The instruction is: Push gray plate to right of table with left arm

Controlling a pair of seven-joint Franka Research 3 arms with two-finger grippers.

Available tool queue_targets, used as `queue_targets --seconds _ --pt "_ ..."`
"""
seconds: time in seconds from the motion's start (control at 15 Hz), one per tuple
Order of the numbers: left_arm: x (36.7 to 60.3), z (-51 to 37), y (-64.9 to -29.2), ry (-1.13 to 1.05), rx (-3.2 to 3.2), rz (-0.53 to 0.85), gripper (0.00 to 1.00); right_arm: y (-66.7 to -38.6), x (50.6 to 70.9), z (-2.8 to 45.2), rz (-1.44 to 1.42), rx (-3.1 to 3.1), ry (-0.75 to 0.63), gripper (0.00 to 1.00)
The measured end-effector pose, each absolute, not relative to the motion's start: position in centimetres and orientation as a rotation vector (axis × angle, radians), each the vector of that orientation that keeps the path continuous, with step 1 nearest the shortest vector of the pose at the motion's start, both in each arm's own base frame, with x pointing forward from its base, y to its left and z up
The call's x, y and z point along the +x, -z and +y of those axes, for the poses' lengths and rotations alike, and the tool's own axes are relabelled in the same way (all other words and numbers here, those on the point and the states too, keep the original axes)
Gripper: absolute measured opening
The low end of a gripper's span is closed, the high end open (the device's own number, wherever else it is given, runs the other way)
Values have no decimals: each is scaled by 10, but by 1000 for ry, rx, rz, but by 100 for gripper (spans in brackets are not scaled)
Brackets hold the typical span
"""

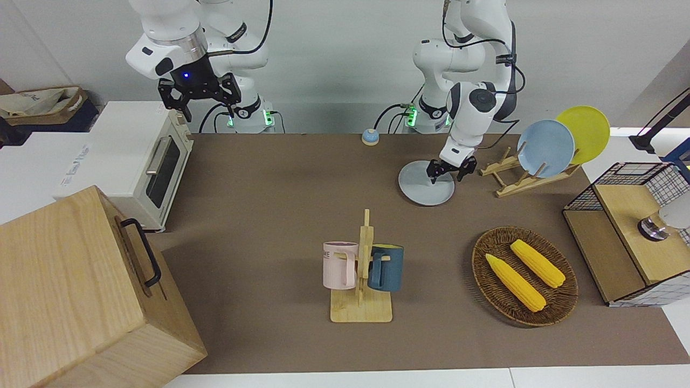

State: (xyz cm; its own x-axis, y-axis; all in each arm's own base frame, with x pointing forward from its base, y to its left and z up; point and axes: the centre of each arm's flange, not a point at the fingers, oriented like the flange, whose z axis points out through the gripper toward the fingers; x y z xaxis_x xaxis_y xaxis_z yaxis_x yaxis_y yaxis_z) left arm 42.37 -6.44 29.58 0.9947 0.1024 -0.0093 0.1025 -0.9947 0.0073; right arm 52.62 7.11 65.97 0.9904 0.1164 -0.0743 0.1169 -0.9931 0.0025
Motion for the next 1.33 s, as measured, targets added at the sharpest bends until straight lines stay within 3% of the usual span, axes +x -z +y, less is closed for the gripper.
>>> queue_targets --seconds 0.2,0.47,1.13,1.33 --pt "424 -63 -300 0 3128 166 10 -660 526 71 183 3127 116 99" --pt "424 -64 -301 -4 3128 163 5 -660 526 71 183 3127 116 99" --pt "424 -64 -302 -8 3128 162 5 -660 526 71 183 3127 116 99" --pt "423 -72 -303 -12 3124 223 5 -660 526 71 183 3127 116 99"
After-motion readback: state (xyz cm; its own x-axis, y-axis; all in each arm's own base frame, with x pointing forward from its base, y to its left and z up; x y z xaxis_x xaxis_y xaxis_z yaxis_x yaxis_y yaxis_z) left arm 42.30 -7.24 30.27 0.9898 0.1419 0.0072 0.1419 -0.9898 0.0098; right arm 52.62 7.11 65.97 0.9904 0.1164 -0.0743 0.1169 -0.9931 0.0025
